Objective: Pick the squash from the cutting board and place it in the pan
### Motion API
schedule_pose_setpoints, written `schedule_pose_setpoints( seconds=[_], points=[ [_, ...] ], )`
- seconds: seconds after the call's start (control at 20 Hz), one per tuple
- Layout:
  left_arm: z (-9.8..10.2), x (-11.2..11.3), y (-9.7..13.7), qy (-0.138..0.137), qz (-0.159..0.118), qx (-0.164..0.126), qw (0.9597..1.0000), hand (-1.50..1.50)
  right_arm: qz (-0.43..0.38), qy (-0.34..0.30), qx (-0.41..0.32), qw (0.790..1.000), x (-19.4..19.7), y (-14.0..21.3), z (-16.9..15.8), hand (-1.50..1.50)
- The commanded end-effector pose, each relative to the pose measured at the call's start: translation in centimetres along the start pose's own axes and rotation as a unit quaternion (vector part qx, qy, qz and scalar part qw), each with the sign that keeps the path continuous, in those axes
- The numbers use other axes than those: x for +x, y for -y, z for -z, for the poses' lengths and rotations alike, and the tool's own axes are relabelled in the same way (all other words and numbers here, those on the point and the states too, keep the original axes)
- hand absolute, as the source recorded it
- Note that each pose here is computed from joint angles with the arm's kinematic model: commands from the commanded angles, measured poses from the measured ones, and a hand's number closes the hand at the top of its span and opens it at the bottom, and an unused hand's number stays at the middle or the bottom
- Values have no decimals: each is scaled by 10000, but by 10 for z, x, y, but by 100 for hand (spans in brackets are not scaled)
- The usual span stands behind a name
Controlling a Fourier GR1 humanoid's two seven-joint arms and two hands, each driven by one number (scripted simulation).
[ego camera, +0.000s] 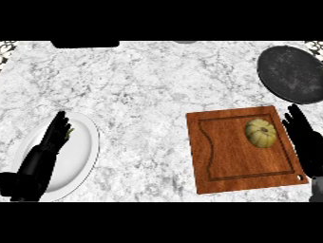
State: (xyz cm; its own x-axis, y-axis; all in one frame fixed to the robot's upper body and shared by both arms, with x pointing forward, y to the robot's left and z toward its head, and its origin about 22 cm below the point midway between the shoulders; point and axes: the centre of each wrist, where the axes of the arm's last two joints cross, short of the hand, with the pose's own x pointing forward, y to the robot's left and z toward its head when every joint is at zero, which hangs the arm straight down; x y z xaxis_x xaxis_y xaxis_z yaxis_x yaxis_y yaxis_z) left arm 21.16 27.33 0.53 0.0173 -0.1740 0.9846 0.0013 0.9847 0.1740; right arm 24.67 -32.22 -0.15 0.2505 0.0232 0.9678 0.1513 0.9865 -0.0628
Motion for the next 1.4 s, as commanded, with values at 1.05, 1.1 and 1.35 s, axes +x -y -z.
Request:
schedule_pose_setpoints(
  seconds=[1.05,1.1,1.35],
  points=[
    [76,59,-1,546,-129,286,9980,0,-2758,3584,5116,7306,260,65,31,-150],
    [77,55,2,479,-195,250,9983,0,-2917,3420,5307,7185,247,56,32,-150],
    [89,66,4,550,-110,151,9983,0,-3351,3498,5206,7031,281,63,31,-150]
  ],
)
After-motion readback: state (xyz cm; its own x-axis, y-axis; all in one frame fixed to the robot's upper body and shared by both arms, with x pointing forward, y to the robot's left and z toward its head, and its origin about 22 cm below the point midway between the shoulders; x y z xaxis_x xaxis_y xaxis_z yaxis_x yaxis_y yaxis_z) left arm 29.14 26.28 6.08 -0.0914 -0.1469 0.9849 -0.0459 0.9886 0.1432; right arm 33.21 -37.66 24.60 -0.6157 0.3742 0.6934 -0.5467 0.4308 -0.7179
